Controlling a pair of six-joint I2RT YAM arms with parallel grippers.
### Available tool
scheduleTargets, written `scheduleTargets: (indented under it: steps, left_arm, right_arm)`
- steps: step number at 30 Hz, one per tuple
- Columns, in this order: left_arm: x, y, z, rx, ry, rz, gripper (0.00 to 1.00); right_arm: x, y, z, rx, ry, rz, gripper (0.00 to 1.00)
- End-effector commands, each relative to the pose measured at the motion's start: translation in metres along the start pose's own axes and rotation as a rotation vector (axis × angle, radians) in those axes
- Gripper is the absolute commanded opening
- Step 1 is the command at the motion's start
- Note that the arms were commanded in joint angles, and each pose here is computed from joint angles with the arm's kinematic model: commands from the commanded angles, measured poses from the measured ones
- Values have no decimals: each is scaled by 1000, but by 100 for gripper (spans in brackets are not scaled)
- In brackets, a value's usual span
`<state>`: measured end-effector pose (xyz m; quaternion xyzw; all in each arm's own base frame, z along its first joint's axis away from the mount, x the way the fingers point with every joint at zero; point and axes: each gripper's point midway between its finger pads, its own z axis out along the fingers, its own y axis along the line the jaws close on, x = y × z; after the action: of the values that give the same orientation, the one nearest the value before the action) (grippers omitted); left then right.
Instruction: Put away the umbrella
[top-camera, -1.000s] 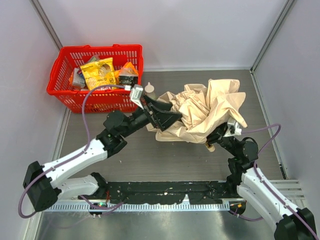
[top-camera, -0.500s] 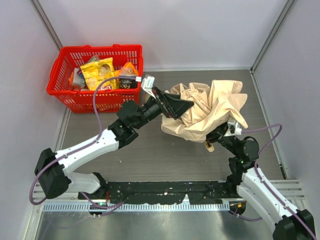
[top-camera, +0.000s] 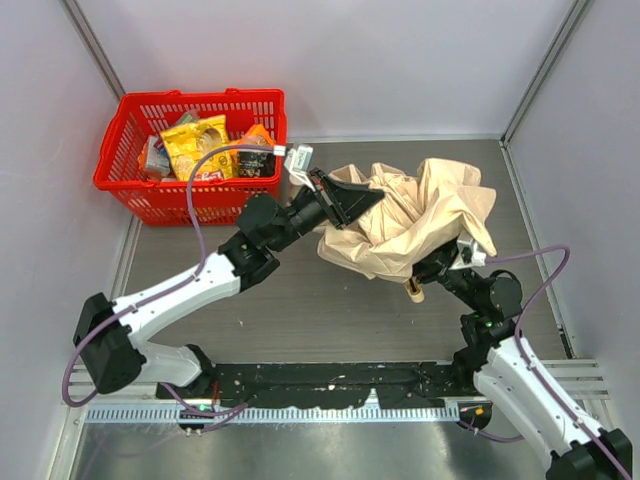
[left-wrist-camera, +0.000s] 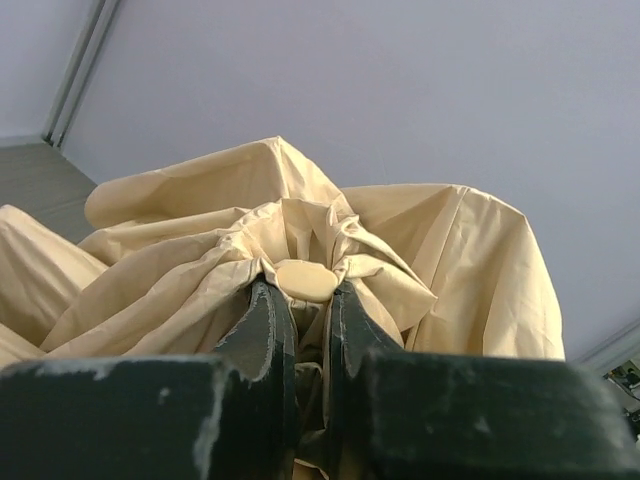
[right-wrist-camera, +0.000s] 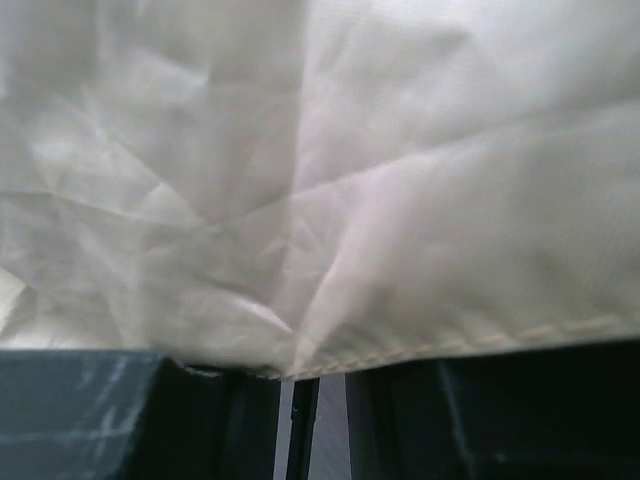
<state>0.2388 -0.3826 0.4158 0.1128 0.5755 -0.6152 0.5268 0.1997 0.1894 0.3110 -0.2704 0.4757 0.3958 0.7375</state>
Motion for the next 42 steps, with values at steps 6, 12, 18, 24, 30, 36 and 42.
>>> scheduleTargets:
  steps: [6,12,18,24,30,36,42]
  left_arm:
    - [-51,-25,-7,-8,-125,102,0]
    - [-81,-13,-19,-177,-163,201,0]
    - [-97,-4,-25,-262,-209,191,0]
    - [-92,11,-19,-354,-166,133,0]
    - [-77,16,-2,-349,-120,60,0]
    - [-63,13,14,-325,-89,38,0]
    - [-56,10,22,-319,-72,65,0]
  right_arm:
    - [6,5,-6,91,75,257,76]
    - [25,-2,-25,239,205,380,79]
    - [30,-5,-41,323,170,458,79]
    - [7,-7,-48,328,76,333,79]
    - [-2,-16,-25,277,127,210,77]
    - [12,-16,6,160,115,240,64]
    - [44,-4,4,92,146,319,55]
